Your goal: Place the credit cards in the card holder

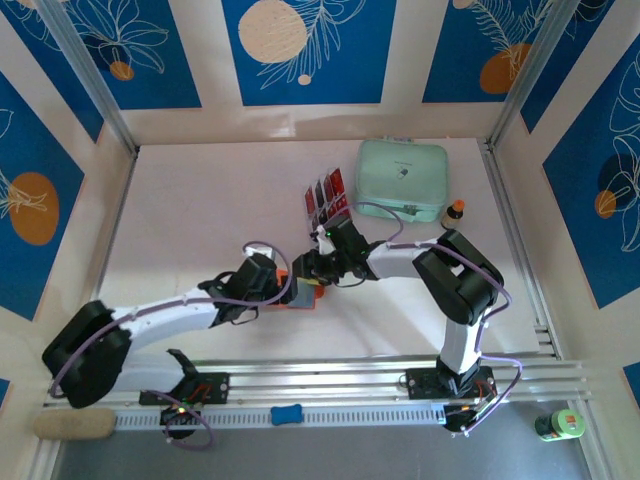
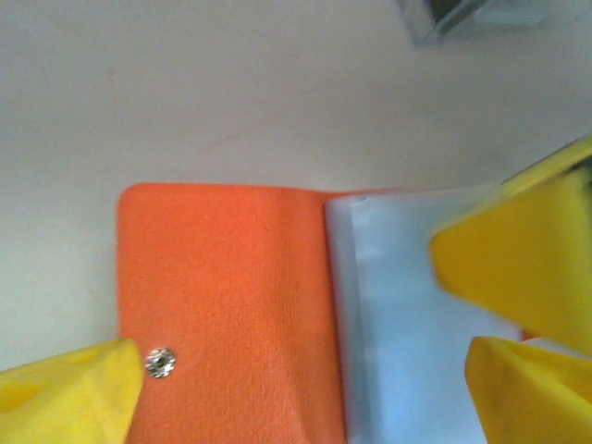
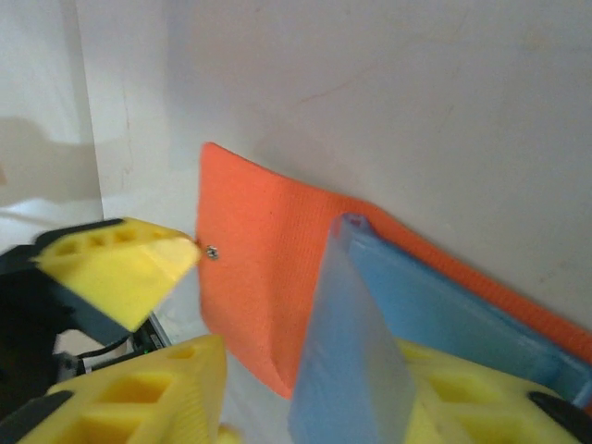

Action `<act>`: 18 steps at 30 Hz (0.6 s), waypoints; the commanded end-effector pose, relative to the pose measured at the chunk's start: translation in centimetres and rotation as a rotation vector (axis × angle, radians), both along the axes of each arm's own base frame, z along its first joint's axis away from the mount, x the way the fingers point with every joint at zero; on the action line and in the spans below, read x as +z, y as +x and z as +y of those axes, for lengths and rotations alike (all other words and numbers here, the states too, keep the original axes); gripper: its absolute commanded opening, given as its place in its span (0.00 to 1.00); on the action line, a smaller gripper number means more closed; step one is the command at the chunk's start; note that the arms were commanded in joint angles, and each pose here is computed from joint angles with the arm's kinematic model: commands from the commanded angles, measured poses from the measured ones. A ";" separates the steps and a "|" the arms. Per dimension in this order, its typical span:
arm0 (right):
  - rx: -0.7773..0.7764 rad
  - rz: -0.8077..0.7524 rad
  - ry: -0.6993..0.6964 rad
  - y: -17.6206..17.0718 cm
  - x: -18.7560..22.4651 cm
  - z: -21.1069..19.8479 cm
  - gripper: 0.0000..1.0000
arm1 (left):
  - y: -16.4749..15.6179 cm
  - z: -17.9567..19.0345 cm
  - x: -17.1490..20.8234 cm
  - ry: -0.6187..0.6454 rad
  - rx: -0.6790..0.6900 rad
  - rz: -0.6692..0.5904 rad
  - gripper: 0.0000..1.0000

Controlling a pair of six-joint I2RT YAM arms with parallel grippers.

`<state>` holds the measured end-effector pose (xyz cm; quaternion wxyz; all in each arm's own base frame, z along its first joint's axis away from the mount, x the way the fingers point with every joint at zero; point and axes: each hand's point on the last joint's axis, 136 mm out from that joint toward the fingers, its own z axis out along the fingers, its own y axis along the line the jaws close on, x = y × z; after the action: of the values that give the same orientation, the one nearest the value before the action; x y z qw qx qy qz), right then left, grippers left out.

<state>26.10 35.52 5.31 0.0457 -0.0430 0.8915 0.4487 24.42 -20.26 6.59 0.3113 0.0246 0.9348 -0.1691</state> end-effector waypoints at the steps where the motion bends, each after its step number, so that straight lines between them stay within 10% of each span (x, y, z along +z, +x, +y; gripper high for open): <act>1: 0.021 -0.009 0.032 -0.3 2.5 1.2 0.50 | 0.0 1.8 1.4 0.009 0.061 -0.037 0.94; 18: 0.005 0.037 -0.005 -0.2 1.4 5.0 0.52 | -1.6 4.5 2.0 0.002 0.103 -0.078 0.99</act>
<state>25.92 39.88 7.46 0.0433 -0.0498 0.8882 0.4547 22.95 -16.83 9.03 0.3552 -0.0023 0.9201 -0.1651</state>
